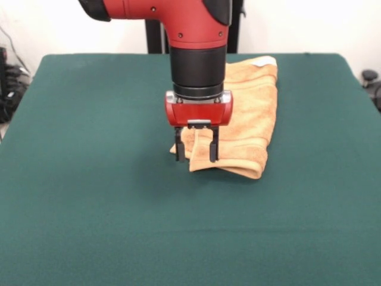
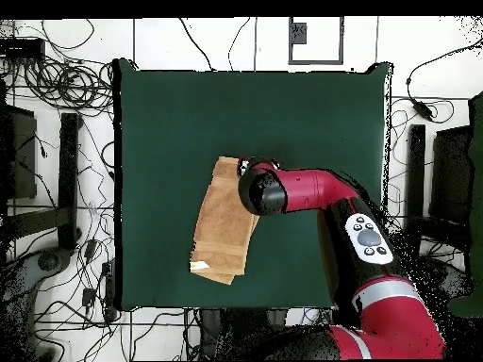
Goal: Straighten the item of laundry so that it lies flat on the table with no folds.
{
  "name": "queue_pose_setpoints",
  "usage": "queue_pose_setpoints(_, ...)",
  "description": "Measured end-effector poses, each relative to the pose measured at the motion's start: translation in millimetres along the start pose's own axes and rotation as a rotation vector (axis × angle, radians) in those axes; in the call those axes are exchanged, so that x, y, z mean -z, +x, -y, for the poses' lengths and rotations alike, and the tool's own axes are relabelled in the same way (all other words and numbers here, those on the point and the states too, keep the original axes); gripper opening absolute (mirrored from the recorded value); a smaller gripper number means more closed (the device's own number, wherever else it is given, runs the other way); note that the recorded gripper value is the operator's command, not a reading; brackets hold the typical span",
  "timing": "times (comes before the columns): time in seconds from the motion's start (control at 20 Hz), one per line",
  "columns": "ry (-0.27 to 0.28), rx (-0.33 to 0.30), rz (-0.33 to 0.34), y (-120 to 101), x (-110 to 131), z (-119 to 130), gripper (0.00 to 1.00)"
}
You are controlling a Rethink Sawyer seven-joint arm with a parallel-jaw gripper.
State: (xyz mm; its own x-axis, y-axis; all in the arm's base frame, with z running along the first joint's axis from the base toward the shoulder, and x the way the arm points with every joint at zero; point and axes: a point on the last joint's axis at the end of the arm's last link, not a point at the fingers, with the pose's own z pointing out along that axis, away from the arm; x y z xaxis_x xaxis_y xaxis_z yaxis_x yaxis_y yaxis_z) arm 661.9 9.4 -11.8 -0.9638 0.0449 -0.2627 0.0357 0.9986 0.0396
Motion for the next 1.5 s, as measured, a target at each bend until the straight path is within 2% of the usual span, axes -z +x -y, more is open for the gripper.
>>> queue_pose_setpoints(0.35, 0.004, 0.005, -0.018, 9.6, -3.0, -1.3, 1.00)
queue_pose_setpoints(1.15, 0.011, 0.005, -0.023, 11.8, -3.6, 1.6, 1.00)
queue_pose_setpoints(1.5, 0.002, 0.002, -0.043, 22.4, -13.9, -1.0, 1.00)
